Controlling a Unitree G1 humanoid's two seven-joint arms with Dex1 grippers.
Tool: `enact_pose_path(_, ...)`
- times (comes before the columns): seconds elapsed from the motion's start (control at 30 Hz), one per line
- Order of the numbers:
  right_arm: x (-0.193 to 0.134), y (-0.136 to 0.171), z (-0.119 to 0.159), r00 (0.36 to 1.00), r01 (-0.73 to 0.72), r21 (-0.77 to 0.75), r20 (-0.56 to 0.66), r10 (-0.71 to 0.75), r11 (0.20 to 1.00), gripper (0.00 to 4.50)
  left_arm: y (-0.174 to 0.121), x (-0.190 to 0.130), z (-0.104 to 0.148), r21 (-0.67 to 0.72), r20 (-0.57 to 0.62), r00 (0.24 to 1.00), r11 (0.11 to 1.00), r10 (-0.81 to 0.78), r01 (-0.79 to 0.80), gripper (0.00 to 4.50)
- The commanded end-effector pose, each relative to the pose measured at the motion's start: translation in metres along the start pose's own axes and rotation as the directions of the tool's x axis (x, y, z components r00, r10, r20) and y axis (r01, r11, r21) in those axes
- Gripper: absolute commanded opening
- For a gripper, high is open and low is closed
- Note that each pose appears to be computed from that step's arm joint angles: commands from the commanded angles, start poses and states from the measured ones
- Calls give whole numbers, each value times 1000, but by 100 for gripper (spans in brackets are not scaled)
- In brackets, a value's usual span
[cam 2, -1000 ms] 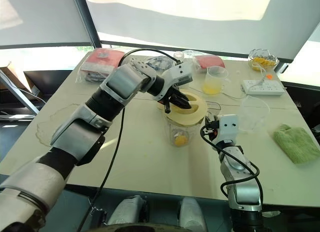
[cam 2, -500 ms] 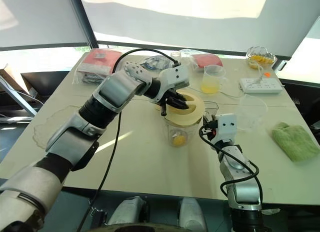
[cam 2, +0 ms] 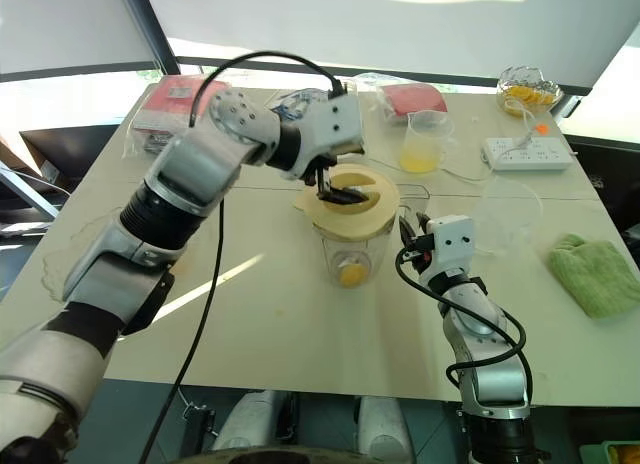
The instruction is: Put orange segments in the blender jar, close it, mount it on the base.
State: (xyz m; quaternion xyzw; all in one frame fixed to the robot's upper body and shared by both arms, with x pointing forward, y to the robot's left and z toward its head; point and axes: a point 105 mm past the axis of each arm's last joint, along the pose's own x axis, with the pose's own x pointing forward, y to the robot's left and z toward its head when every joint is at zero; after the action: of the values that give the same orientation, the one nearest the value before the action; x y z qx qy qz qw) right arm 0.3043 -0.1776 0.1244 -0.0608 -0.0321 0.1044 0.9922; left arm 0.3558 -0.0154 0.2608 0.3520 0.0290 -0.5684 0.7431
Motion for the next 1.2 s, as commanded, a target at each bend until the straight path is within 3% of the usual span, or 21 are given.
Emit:
enact_pose_path(0.03,-4,-5,0,1000,-7,-25,-6,7,1000,88,48,-39,6,-25,37,971,972,236,-235,412)
enact_pose_path(0.13,-3,-6,-2,1000,-14,-23,-14,14,1000,88,66,-56,-7,-102,61,936,935,347,-340,412)
enact_pose_path(0.3,-4,-11,0,1000,-12,-12,-18,12,1000,88,70,-87,-30,-221,107,888,881,448,-418,412)
enact_pose_path(0.47,-6,-21,20,1000,6,22,13,-6,1000,88,45,-115,-68,-293,109,860,843,499,-451,412)
enact_pose_path(0.63,-5,-43,76,989,47,39,137,-52,998,88,-3,-120,-99,-312,65,891,857,449,-410,412)
enact_pose_path(0.77,5,-66,135,975,66,14,212,-67,998,88,-21,-115,-123,-325,-9,864,815,504,-479,412)
enact_pose_path(1.03,35,-92,221,949,103,69,292,-119,992,88,-40,-108,-120,-357,5,835,781,550,-512,412)
enact_pose_path(1.2,72,-93,248,944,105,127,299,-139,986,88,-50,-105,-115,-372,8,823,766,567,-524,412)
